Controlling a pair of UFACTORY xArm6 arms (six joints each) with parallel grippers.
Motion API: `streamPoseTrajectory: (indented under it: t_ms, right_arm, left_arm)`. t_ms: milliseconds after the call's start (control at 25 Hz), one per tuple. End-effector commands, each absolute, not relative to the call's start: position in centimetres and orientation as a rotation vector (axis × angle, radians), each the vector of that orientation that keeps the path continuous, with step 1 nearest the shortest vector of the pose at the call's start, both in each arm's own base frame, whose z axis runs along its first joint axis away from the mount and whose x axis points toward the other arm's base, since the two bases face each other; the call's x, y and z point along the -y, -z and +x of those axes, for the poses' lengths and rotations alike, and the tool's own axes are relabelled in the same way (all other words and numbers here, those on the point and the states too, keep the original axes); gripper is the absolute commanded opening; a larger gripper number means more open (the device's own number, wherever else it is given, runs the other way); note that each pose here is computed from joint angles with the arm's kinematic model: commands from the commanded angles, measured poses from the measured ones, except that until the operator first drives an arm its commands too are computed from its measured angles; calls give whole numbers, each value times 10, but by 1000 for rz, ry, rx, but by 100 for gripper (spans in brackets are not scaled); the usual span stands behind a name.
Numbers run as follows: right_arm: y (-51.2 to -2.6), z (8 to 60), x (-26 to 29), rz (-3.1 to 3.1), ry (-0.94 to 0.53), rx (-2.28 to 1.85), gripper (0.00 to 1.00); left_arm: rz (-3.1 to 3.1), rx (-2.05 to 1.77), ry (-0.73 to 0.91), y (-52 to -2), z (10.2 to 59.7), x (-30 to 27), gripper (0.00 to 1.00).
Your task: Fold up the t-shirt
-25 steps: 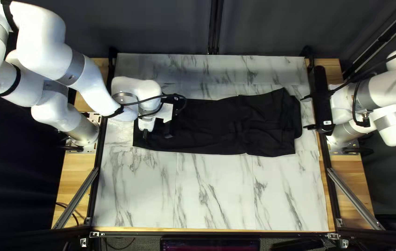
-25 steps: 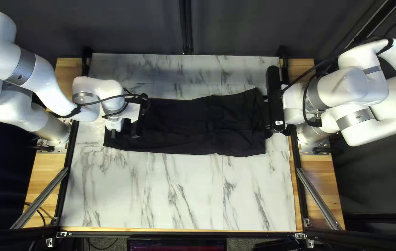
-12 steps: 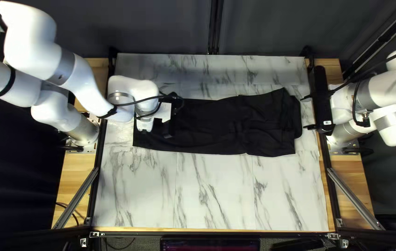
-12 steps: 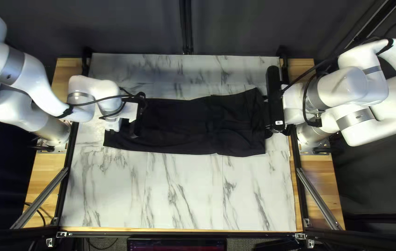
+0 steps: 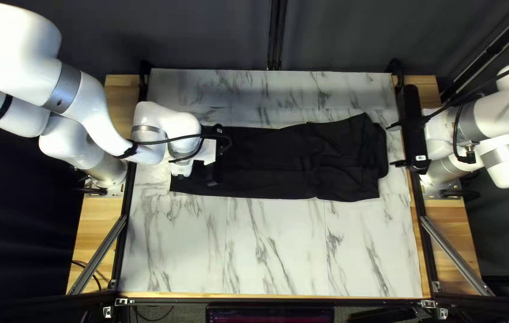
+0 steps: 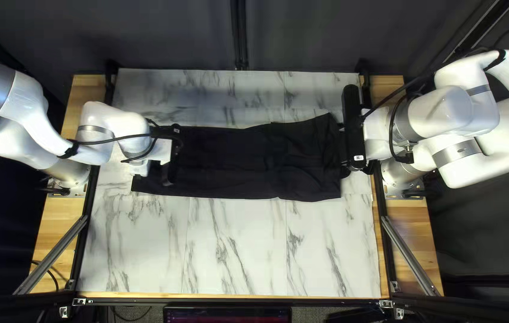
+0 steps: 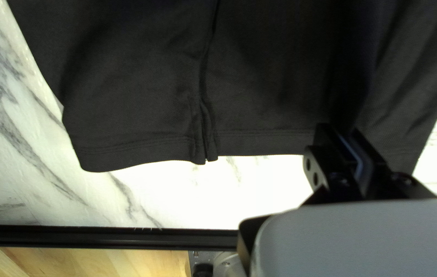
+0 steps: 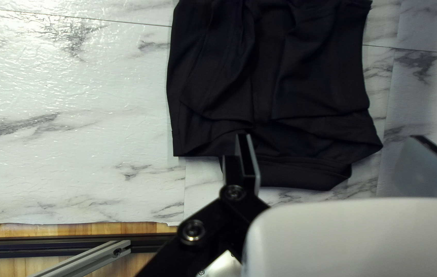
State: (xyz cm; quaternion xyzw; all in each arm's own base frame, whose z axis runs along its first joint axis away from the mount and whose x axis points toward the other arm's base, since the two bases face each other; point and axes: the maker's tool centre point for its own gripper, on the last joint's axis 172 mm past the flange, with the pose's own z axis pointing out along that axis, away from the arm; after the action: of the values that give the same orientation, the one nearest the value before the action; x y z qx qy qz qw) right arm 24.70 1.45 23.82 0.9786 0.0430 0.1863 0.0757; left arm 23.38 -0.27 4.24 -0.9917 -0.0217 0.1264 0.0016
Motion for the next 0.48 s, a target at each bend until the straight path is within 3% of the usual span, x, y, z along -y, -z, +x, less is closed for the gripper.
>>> streamPoseTrajectory:
  t_ms: [40, 80, 120, 160, 480]
  right_arm:
    - [-238, 247, -14, 2935, -559, -129, 100]
    - [-238, 247, -14, 2935, -559, -129, 100]
    - [-238, 247, -14, 2935, -559, -129, 100]
    - [-238, 247, -14, 2935, -559, -129, 100]
    - [-238, 247, -14, 2935, -559, -129, 100]
  left_arm:
    - [-3118, 81, -408, -37, 227, 4, 7]
    - [-3120, 86, -409, -36, 226, 4, 18]
    - [-3122, 91, -409, -36, 226, 4, 73]
    - [-3123, 100, -405, -35, 226, 3, 100]
    - [-3090, 161, -354, -47, 240, 6, 100]
